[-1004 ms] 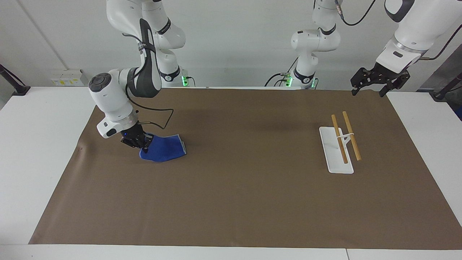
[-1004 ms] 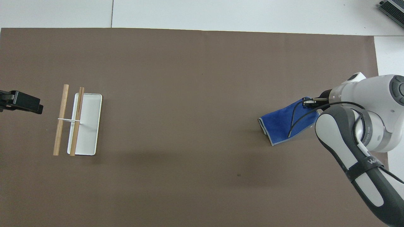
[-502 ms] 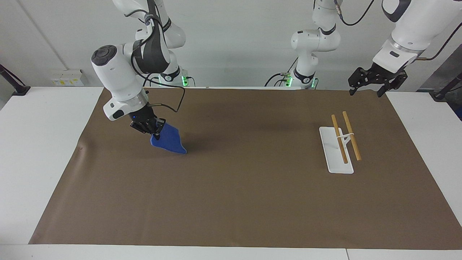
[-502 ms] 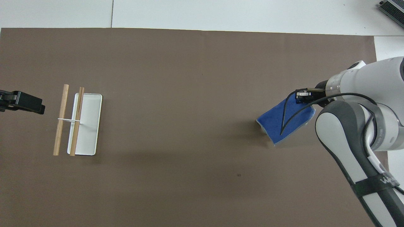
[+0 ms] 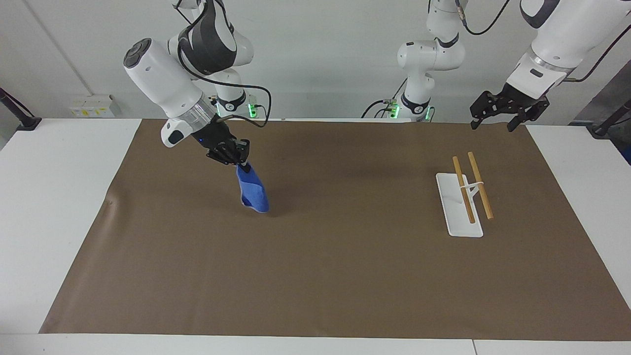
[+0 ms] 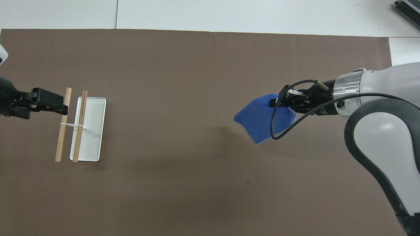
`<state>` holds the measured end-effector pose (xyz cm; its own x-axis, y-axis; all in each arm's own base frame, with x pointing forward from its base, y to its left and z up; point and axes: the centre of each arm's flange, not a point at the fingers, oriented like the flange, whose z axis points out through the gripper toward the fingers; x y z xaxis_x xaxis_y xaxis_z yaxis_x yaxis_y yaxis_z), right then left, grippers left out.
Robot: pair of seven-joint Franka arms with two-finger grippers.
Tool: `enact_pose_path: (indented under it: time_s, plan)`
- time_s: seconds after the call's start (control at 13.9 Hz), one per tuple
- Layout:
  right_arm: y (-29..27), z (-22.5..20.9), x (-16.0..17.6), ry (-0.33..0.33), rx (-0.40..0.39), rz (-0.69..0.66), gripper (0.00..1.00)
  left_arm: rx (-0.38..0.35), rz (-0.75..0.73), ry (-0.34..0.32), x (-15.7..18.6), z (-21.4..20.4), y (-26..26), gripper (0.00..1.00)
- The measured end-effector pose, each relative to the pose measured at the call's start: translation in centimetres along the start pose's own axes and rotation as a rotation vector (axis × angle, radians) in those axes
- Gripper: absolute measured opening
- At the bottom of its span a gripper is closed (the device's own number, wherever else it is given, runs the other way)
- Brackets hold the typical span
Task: Right arm passes towel to left arm to hang
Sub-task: 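Lift the towel with the right gripper while the left gripper rises, then carry the towel toward the left gripper while the left gripper approaches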
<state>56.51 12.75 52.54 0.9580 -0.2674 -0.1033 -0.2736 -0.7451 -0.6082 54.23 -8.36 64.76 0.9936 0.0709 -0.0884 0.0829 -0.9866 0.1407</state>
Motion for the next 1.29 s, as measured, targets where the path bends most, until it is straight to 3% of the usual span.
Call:
enact_pose_path:
  time_s: [0.14,0.36,0.57,0.86,1.29]
  plan:
    - [-0.9,1.1,-1.2,-0.032,0.034,0.003,0.03,-0.048,-0.12,-0.024,1.3,0.9,2.2,1.0]
    - [-2.7,3.0,-3.7,-0.09,0.093,0.013,0.03,-0.103,-0.355,-0.111,4.3,4.4,7.0,1.0]
    - [-4.2,3.5,-5.2,-0.142,0.237,0.071,0.03,-0.17,-0.527,-0.192,6.5,7.8,10.6,1.0]
    - [-4.5,4.0,-7.0,-0.188,0.411,0.093,0.03,-0.185,-0.595,-0.242,5.5,11.2,14.9,1.0]
    - [-3.1,5.8,-9.1,-0.221,0.486,0.074,0.03,-0.195,-0.793,-0.23,3.1,13.5,20.5,1.0]
